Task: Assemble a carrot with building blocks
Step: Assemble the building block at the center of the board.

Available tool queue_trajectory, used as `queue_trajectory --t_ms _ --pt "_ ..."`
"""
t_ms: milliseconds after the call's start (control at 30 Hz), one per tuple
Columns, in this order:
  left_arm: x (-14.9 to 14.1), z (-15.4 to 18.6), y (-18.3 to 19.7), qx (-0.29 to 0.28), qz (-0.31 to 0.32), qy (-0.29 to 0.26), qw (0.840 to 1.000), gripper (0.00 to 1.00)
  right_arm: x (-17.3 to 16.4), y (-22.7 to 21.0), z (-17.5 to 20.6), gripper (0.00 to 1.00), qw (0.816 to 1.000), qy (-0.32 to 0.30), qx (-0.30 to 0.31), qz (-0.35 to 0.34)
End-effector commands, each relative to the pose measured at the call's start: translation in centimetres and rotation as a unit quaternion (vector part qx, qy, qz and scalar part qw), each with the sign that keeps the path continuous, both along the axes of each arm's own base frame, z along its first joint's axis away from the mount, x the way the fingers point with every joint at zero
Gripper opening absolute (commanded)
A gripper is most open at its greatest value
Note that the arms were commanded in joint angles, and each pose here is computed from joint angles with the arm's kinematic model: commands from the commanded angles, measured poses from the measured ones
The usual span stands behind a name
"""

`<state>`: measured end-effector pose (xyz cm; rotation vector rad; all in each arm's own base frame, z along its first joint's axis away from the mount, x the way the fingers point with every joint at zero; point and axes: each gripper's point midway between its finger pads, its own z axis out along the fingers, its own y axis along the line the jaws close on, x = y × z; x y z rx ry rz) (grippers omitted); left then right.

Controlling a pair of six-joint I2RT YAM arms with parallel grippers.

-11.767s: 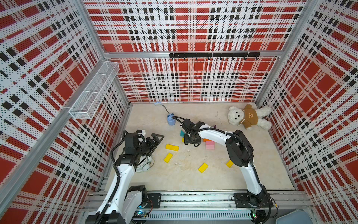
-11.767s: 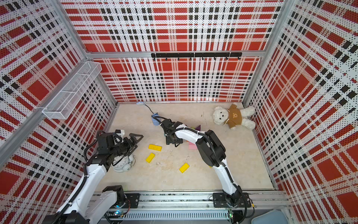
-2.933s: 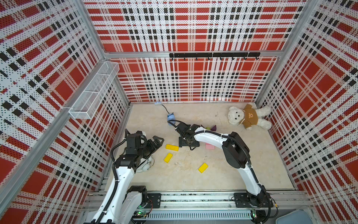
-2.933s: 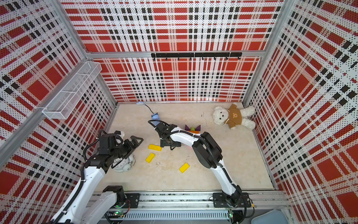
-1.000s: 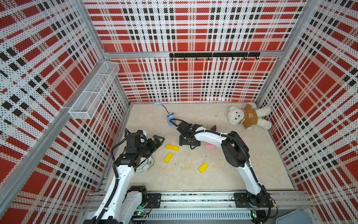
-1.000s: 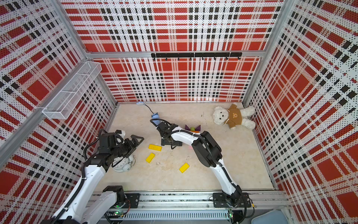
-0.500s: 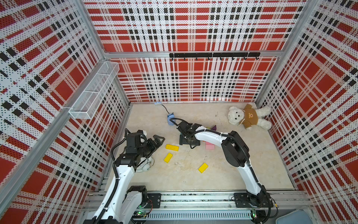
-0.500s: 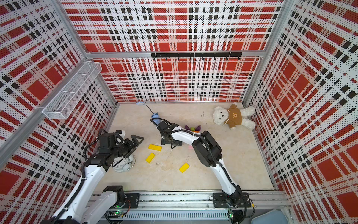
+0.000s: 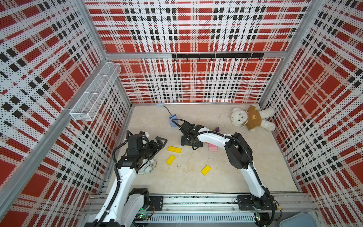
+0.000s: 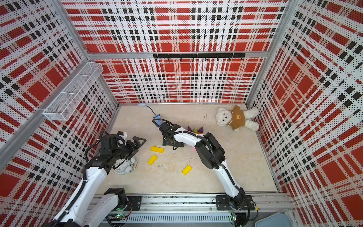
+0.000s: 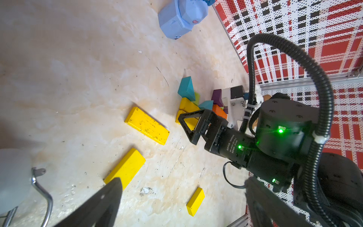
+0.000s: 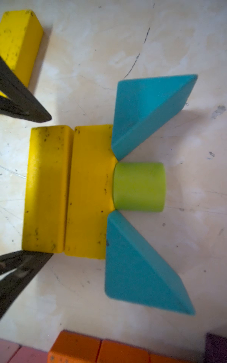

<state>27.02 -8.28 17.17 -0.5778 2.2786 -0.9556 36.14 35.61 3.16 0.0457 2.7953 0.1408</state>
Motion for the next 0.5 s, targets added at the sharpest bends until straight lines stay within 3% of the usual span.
queue_trajectory --t_ms 0,467 --pt "0.3 0.5 0.2 -0.002 0.003 -0.011 1.0 0.99 0.9 0.6 1.6 1.0 1.0 -0.02 0.018 -0.006" --pt "0.4 0.5 0.2 -0.004 0.003 -0.012 1.0 1.0 -0.3 -1.1 5.5 1.0 0.998 -0.04 0.005 0.039"
